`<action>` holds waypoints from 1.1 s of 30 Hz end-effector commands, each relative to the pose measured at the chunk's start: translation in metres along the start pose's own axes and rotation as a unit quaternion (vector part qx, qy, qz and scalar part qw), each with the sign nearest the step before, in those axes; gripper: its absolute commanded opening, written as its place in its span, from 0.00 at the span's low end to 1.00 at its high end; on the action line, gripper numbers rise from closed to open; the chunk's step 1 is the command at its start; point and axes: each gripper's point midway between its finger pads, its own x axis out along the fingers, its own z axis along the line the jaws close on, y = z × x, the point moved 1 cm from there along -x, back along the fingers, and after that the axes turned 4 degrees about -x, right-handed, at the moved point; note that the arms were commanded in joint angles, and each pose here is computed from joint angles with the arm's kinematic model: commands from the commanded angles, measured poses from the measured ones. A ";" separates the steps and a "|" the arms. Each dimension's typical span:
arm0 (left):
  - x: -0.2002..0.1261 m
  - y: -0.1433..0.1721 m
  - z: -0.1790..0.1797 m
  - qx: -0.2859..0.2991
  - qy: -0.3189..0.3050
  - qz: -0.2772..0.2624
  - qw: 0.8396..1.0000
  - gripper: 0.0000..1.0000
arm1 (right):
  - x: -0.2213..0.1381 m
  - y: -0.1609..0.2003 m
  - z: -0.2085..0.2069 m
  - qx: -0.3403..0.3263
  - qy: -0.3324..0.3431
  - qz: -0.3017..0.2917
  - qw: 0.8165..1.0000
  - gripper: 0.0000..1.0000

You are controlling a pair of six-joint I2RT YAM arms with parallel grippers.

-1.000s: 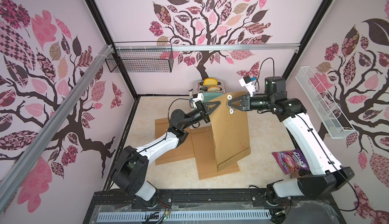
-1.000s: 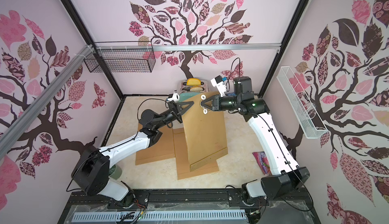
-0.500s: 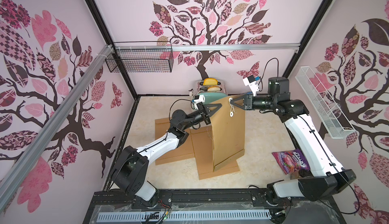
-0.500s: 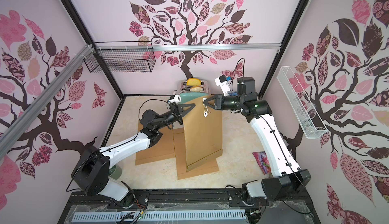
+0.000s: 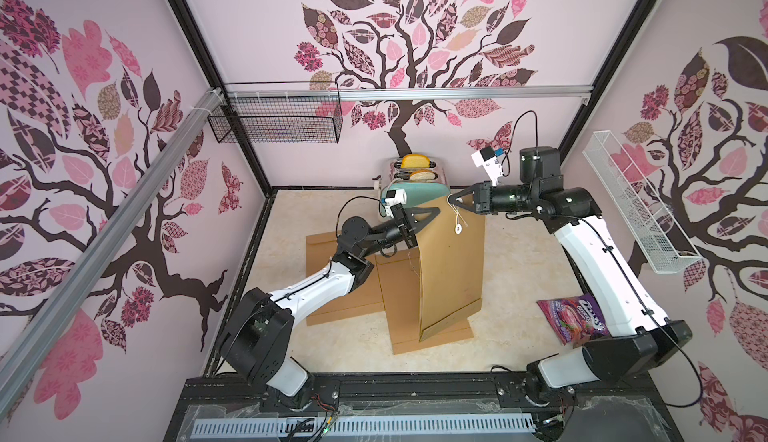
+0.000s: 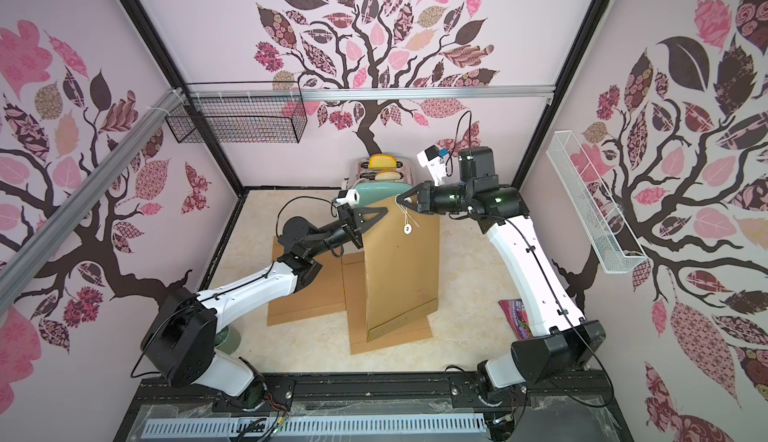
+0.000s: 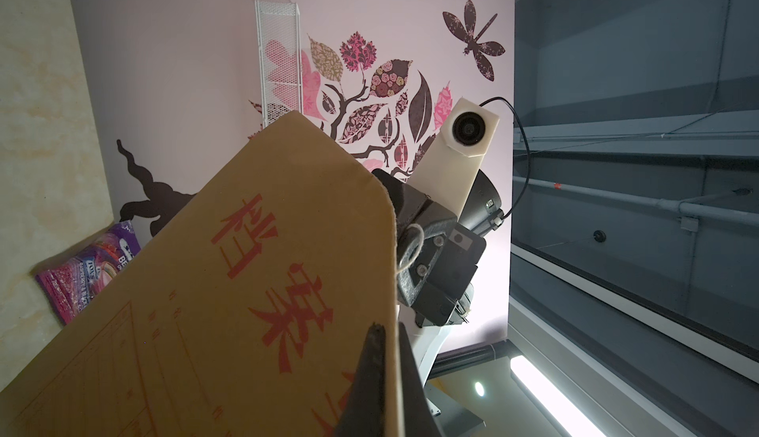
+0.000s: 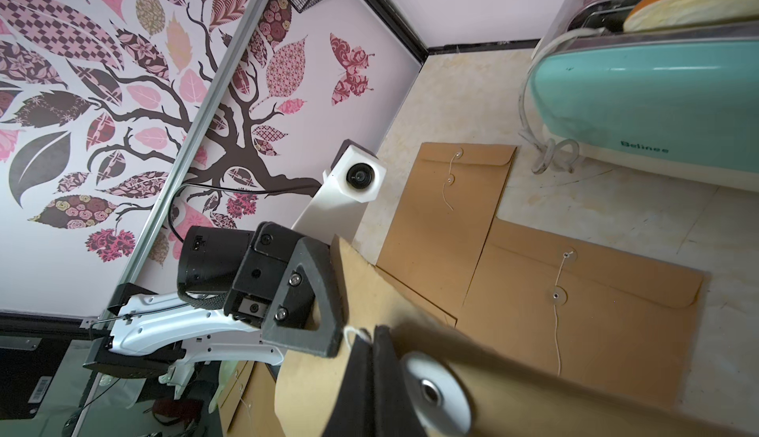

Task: Close the mouth of the file bag
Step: Close the file bag.

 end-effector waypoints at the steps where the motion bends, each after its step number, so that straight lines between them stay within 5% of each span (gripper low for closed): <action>1: 0.001 0.003 -0.010 0.017 0.017 0.003 1.000 0.00 | 0.000 0.005 0.012 0.003 -0.008 0.000 1.000 0.00; 16: 0.012 -0.005 -0.016 0.005 0.033 0.001 0.999 0.00 | 0.013 0.032 0.031 0.009 -0.058 -0.004 0.998 0.00; 33: 0.014 -0.007 -0.037 0.010 0.060 -0.013 0.998 0.00 | 0.005 0.074 0.014 0.028 -0.026 0.012 0.999 0.00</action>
